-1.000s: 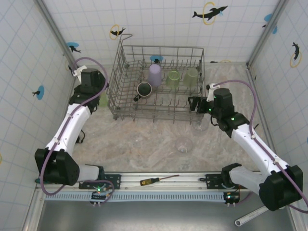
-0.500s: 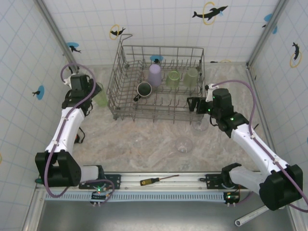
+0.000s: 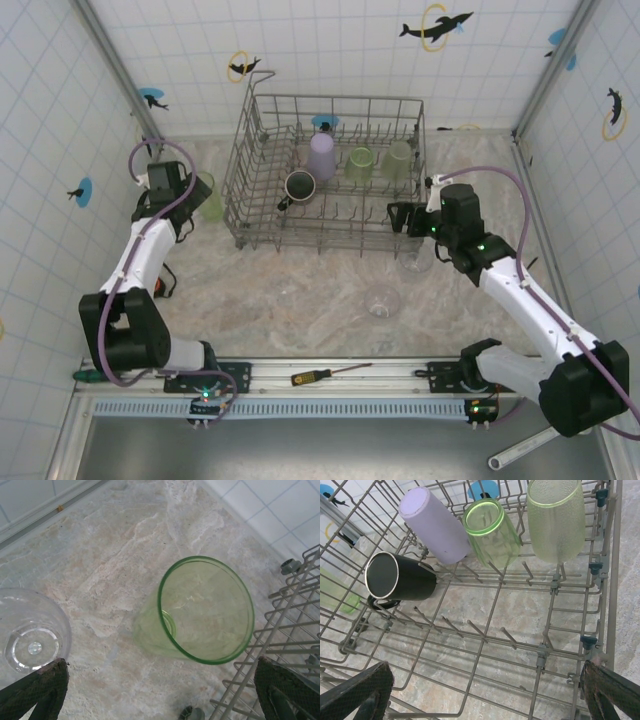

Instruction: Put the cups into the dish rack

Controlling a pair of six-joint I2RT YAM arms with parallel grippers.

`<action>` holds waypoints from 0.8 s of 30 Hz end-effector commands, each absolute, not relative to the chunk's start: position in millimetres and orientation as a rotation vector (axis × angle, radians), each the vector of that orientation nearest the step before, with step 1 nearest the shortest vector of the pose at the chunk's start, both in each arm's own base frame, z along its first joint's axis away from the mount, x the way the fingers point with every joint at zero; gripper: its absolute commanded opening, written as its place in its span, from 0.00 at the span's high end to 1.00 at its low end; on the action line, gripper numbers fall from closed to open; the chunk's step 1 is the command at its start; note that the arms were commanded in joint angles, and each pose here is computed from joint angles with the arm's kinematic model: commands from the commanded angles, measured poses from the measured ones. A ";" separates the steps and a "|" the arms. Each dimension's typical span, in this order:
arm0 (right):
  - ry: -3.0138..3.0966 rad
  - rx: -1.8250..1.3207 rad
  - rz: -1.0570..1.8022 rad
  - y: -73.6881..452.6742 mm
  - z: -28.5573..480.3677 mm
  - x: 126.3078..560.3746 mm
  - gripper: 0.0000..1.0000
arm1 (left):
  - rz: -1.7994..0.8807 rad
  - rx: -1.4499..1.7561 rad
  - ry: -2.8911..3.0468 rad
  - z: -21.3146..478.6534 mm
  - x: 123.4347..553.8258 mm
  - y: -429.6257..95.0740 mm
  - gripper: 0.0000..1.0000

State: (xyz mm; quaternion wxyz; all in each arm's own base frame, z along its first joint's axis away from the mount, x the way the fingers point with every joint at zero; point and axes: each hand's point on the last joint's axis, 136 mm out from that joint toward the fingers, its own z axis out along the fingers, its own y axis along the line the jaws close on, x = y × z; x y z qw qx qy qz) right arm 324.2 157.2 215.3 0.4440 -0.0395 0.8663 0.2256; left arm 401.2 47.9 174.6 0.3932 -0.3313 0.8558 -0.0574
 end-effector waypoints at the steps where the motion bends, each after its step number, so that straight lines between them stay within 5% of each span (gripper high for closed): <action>1: 2.104 -0.110 0.584 164.2 232.8 331.2 0.00 | -0.173 -0.887 2.152 165.1 406.8 52.0 0.02; 17: 2.093 -0.109 0.580 165.4 243.5 333.8 0.00 | -0.198 -0.969 2.144 133.5 445.0 66.2 0.04; 21: 2.087 -0.104 0.577 165.0 246.1 333.5 0.00 | -0.203 -0.969 2.148 129.1 449.2 66.5 0.20; 24: 2.083 -0.102 0.578 165.3 247.7 333.0 0.00 | -0.196 -0.972 2.147 127.4 449.2 68.3 0.44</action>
